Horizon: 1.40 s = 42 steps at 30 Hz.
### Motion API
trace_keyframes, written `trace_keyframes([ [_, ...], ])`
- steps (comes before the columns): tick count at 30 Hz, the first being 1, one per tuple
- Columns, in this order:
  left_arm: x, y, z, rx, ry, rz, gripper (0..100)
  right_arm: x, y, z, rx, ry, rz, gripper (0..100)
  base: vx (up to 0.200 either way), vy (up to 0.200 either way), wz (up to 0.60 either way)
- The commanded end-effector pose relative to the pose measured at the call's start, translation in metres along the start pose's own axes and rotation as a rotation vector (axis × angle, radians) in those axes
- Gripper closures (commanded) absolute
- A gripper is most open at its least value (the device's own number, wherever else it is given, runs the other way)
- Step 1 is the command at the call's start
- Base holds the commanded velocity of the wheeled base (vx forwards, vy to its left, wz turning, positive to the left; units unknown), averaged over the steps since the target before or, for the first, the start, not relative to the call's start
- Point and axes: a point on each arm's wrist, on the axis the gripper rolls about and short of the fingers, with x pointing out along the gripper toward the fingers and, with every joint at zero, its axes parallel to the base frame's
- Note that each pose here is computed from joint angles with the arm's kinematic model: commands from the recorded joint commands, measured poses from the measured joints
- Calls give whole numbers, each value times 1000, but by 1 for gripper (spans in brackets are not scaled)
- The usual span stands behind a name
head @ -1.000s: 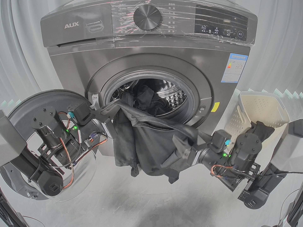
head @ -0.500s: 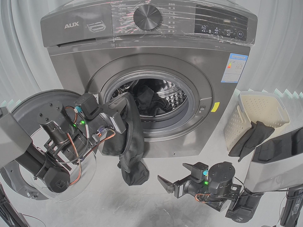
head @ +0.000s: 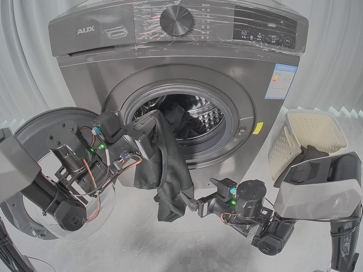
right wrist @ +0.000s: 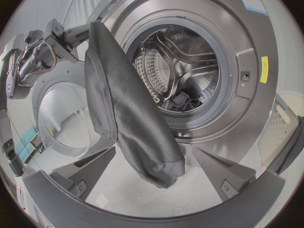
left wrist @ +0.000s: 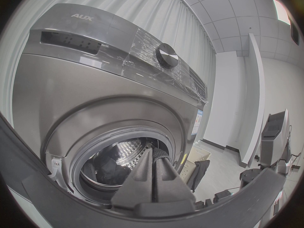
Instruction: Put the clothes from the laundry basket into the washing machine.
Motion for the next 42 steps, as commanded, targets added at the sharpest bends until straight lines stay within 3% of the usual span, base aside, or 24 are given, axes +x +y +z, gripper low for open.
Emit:
trace_keyframes([
  [1, 1, -2, 2, -1, -9, -9, 100, 14, -7, -15, -3, 17, -10, 0, 0, 0, 0],
  [6, 4, -4, 4, -3, -21, -14, 100, 43, -17, -25, 5, -21, -11, 0, 0, 0, 0],
  [14, 5, -9, 2, -7, -11, -29, 100, 70, -8, -35, -3, -67, 35, 0, 0, 0, 0],
  [29, 8, -12, 5, -8, -24, -38, 100, 100, 1, -16, -8, -90, 55, 0, 0, 0, 0],
  [38, 8, -16, 8, -12, -33, -46, 100, 111, 7, -14, -14, -63, 45, 0, 0, 0, 0],
  [42, 7, -18, 9, -14, -36, -53, 100, 129, 4, -16, -41, -114, 11, 0, 0, 0, 0],
])
